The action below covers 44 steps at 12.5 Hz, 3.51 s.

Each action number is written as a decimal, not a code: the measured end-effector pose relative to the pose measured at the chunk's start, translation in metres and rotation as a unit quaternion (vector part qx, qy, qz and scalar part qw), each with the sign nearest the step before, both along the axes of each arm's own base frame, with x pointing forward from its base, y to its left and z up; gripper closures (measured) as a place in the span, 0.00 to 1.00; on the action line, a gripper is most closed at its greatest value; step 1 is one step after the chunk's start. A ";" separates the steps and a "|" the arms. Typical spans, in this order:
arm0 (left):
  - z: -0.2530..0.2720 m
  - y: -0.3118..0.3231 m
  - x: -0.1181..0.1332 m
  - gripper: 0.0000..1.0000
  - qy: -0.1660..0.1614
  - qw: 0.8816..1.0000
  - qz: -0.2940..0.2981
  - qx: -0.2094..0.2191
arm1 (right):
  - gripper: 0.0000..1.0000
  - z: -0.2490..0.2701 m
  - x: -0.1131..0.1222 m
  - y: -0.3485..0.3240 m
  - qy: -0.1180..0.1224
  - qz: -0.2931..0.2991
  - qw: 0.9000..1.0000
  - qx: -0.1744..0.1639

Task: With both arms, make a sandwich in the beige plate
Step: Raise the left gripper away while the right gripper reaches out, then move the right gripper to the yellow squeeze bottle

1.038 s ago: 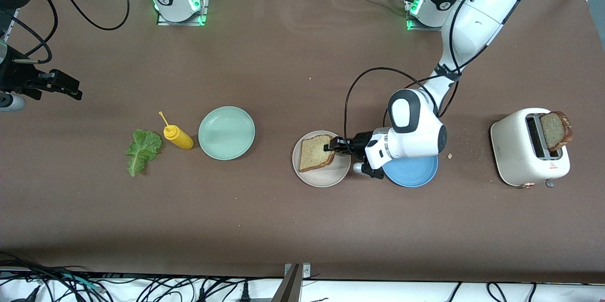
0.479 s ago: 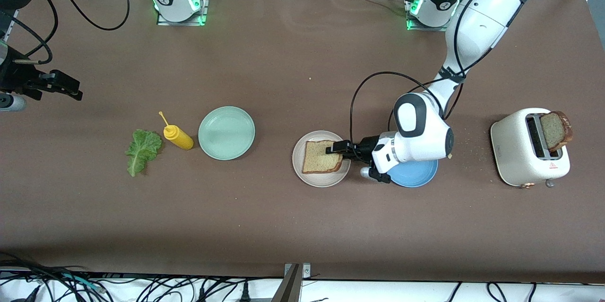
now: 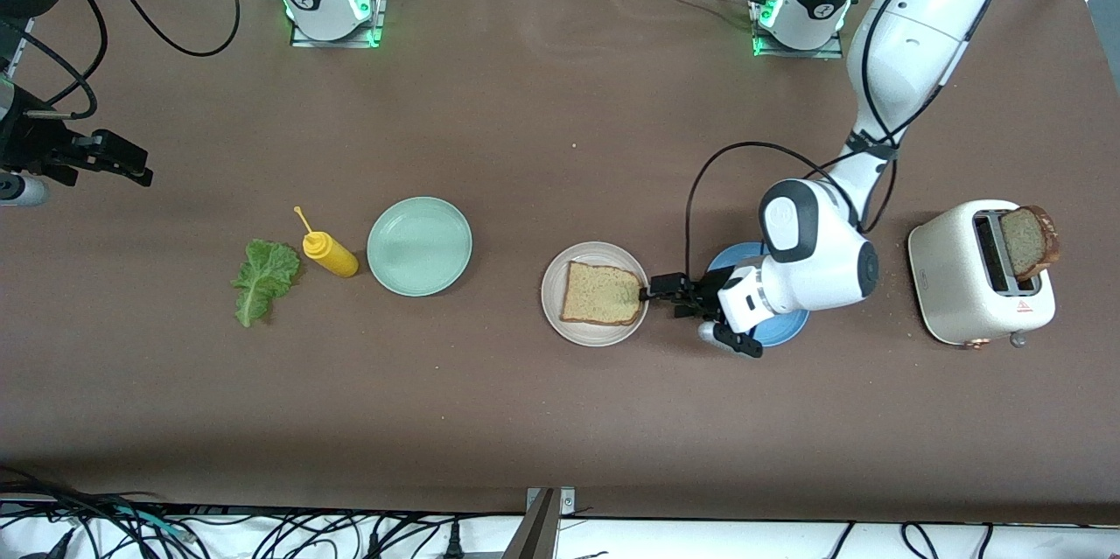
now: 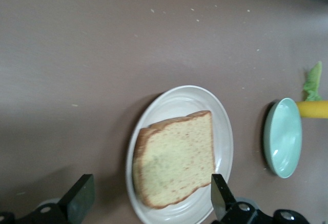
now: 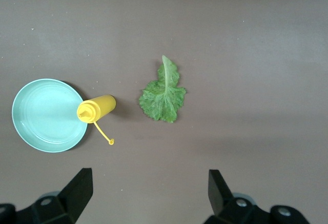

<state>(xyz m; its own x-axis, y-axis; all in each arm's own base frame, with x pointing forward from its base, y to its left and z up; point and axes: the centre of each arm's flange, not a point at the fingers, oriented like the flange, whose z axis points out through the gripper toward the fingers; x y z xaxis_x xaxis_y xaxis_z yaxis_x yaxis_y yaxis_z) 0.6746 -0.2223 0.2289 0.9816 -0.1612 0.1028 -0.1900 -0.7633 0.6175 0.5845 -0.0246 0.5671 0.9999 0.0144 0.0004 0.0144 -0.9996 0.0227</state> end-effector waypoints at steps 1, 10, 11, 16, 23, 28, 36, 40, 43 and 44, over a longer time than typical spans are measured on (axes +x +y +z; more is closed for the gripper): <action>0.013 0.011 0.003 0.00 -0.003 1.000 -0.009 0.022 | 0.00 0.000 0.000 0.000 0.000 0.000 1.000 0.000; 0.161 0.089 -0.002 0.00 -0.025 0.961 -0.047 0.273 | 0.00 -0.001 0.001 0.006 0.000 0.002 1.000 0.013; 0.179 0.093 -0.008 0.00 -0.022 0.953 -0.047 0.298 | 0.00 -0.001 0.001 0.010 0.000 0.006 1.000 0.029; 0.286 0.108 -0.051 0.00 -0.022 0.931 -0.035 0.362 | 0.00 -0.007 0.004 0.025 -0.004 0.085 0.990 0.108; 0.414 0.154 -0.120 0.00 -0.054 0.944 0.034 0.323 | 0.00 -0.039 0.010 0.004 -0.022 0.261 0.941 0.215; 0.394 0.168 -0.126 0.00 -0.029 0.944 0.039 0.327 | 0.00 -0.085 0.007 -0.032 -0.076 0.388 0.872 0.289; 0.379 0.164 -0.133 0.00 -0.015 0.943 0.030 0.331 | 0.00 -0.204 0.004 -0.055 -0.169 0.493 0.759 0.391; 0.384 0.162 -0.136 0.00 -0.019 0.943 0.030 0.331 | 0.00 -0.248 -0.002 -0.066 -0.204 0.537 0.712 0.403; 0.383 0.163 -0.136 0.00 -0.018 0.943 0.030 0.332 | 0.00 -0.288 -0.004 -0.071 -0.237 0.561 0.677 0.413; 0.382 0.165 -0.135 0.00 -0.017 0.943 0.032 0.332 | 0.00 -0.302 -0.004 -0.071 -0.248 0.567 0.666 0.417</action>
<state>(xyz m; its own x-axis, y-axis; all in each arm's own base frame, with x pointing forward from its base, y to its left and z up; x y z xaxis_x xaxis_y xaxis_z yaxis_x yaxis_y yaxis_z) 0.5395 -0.0578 0.6107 0.9894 -0.1419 0.0316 -0.1418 -0.9899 -0.0052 0.5800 -0.0959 0.2650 0.2212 0.5478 0.8069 0.9676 -0.0202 -0.2515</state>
